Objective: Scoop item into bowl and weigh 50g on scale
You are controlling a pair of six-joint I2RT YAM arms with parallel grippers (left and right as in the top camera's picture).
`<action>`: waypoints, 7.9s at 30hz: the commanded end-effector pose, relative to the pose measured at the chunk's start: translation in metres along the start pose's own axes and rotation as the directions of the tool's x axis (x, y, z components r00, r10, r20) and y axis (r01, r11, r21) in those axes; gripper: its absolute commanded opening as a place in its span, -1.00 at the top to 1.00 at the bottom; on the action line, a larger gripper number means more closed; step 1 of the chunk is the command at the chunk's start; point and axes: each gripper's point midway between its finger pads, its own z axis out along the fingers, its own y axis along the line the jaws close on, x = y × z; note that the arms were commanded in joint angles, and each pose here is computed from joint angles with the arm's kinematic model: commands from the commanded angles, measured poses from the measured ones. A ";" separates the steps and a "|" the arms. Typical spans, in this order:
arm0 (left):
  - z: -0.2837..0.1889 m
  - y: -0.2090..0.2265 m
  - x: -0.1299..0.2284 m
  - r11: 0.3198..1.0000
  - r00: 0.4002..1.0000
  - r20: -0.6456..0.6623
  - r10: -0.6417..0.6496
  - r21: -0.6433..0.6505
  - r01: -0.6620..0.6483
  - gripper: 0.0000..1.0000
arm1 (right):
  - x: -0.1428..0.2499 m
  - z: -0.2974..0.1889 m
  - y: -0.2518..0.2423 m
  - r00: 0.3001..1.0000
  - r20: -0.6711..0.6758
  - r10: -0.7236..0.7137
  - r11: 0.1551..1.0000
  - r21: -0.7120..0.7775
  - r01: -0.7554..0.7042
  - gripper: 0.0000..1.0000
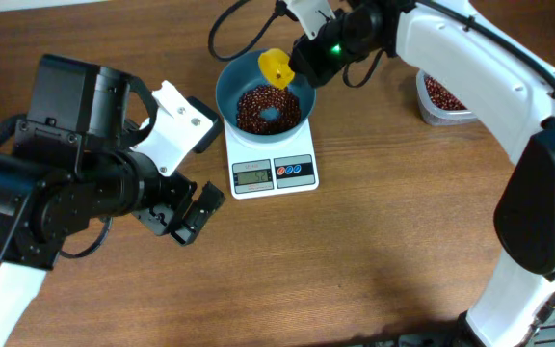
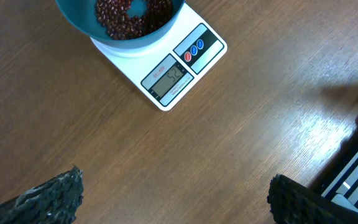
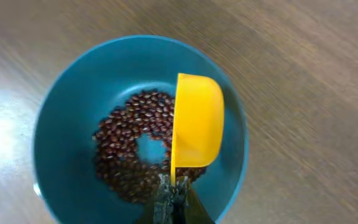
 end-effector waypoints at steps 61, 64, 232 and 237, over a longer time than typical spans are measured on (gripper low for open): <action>-0.008 -0.002 -0.007 1.000 0.999 0.033 0.026 0.000 -0.026 -0.98 | 0.014 0.008 0.004 0.996 -0.068 -0.052 0.998 -0.024 0.051 0.92; -0.008 -0.002 -0.007 1.000 0.999 0.033 0.026 0.000 -0.026 -0.98 | 0.012 0.008 -0.004 0.994 -0.070 -0.088 0.996 0.018 0.089 0.92; -0.008 -0.002 -0.007 1.000 0.999 0.033 0.026 0.000 -0.026 -0.98 | 0.010 -0.031 0.035 0.990 0.018 0.138 0.884 -0.453 -0.114 0.92; -0.008 -0.002 -0.007 1.000 0.999 0.033 0.026 0.000 -0.026 -0.98 | -0.002 -0.045 0.030 0.992 0.075 0.102 0.914 -0.401 -0.063 0.92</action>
